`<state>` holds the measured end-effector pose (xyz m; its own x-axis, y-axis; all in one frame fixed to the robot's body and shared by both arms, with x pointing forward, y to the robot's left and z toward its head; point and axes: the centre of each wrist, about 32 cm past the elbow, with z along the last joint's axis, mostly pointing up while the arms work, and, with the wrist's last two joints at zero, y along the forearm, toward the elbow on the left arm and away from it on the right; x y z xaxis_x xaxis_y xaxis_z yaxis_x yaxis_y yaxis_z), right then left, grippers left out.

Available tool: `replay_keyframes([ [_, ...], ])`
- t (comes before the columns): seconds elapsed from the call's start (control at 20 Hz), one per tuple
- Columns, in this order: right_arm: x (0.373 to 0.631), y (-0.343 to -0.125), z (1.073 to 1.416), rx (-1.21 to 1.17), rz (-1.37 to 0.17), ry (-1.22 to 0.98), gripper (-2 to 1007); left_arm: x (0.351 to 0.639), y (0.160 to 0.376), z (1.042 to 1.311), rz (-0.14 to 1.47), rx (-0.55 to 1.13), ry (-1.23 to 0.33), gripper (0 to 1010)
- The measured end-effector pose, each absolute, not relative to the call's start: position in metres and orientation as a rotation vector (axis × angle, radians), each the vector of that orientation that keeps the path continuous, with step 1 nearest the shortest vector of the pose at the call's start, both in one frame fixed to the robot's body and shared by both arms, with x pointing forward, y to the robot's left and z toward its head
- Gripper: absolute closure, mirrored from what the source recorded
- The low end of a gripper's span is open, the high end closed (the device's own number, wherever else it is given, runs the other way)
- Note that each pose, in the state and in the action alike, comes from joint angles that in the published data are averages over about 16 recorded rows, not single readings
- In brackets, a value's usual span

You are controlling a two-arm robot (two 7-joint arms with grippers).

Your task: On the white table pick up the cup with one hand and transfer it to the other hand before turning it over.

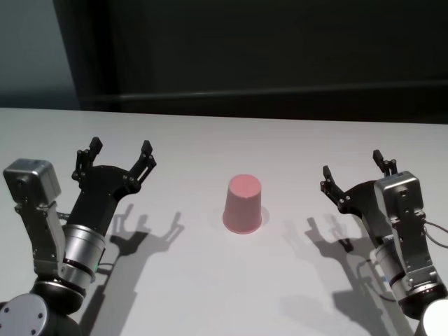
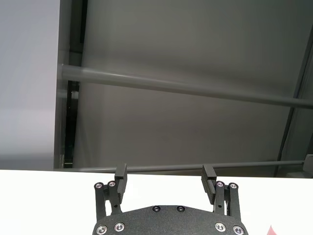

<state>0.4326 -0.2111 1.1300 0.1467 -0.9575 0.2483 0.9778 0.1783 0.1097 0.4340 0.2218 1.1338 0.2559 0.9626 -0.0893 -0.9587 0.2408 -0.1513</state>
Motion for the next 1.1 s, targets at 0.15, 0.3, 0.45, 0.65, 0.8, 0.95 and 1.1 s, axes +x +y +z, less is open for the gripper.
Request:
replay_keyframes([
  [0.15,0.4327,-0.211,1.1301,-0.084,-1.394,-0.285,3,0.434,0.2218,1.1338,1.314,-0.188,-0.024,7],
  [0.3,0.4328,-0.211,1.1301,-0.084,-1.394,-0.284,3,0.434,0.2218,1.1338,1.314,-0.188,-0.024,7],
  [0.45,0.4329,-0.211,1.1301,-0.084,-1.393,-0.283,3,0.434,0.2217,1.1338,1.314,-0.188,-0.024,7],
  [0.65,0.433,-0.2109,1.1301,-0.084,-1.393,-0.282,3,0.434,0.2217,1.1338,1.314,-0.188,-0.024,7],
  [0.8,0.433,-0.2109,1.1301,-0.085,-1.392,-0.282,3,0.434,0.2217,1.1338,1.314,-0.188,-0.024,7],
  [0.95,0.4331,-0.2109,1.1301,-0.085,-1.392,-0.282,3,0.434,0.2217,1.1338,1.314,-0.188,-0.024,7],
  [1.1,0.4331,-0.2109,1.1302,-0.085,-1.391,-0.282,3,0.434,0.2217,1.1338,1.314,-0.188,-0.024,7],
])
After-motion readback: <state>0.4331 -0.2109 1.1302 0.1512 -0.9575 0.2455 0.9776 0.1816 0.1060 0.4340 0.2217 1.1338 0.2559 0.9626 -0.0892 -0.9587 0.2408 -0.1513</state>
